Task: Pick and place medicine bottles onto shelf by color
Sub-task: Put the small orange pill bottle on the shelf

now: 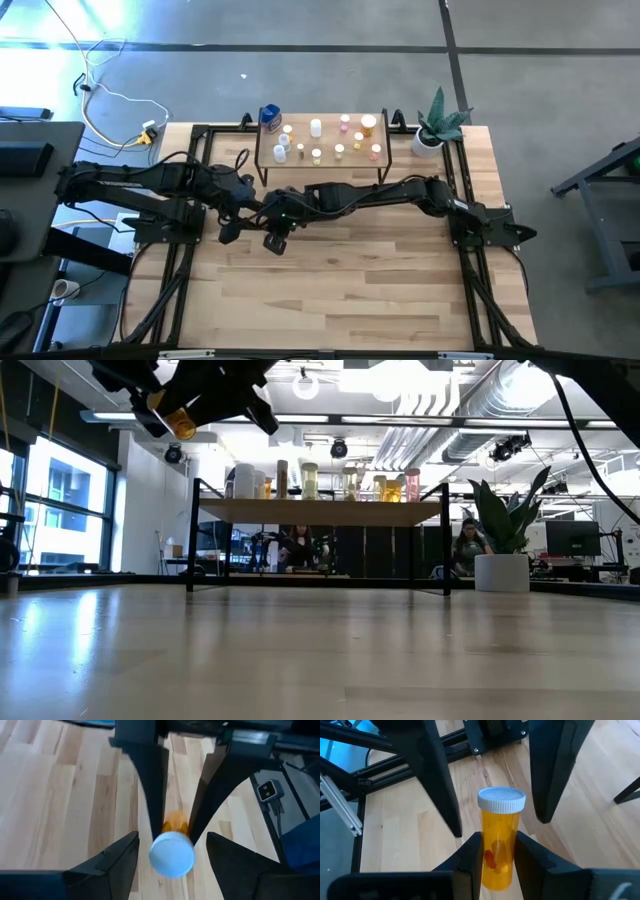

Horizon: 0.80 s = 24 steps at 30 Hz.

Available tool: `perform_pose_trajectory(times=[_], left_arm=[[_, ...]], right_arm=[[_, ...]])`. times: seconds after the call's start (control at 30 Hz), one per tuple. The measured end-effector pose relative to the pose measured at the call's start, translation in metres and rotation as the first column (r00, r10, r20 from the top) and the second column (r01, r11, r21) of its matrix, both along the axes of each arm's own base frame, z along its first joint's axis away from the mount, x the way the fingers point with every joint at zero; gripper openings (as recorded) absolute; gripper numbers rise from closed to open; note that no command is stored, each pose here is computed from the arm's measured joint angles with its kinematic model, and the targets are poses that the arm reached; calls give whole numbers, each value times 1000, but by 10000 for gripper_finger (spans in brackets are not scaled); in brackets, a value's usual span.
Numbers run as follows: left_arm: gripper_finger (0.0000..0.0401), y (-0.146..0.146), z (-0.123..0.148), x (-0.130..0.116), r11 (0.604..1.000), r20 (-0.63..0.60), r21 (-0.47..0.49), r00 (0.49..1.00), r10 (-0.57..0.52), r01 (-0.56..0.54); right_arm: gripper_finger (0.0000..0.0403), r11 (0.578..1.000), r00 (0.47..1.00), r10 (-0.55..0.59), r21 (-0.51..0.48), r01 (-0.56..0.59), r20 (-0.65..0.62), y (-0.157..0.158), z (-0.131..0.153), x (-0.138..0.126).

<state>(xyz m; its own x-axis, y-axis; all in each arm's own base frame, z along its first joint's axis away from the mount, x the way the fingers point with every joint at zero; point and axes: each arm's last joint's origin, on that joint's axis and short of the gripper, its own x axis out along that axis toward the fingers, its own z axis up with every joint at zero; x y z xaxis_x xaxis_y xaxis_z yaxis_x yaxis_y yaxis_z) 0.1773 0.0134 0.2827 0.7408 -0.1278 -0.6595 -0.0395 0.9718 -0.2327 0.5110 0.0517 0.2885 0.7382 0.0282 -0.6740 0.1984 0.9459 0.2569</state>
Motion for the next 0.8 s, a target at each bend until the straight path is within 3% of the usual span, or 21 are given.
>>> perform_pose_trajectory(times=[0.6,0.8], left_arm=[[114,0,1,1,1000,13,5,1000,-7,7],[107,0,1,1,1000,13,5,1000,-7,7]], right_arm=[[79,1000,1000,0,0,0,1,-1,0,0],[79,1000,1000,8,-10,-8,1,-1,0,0]])
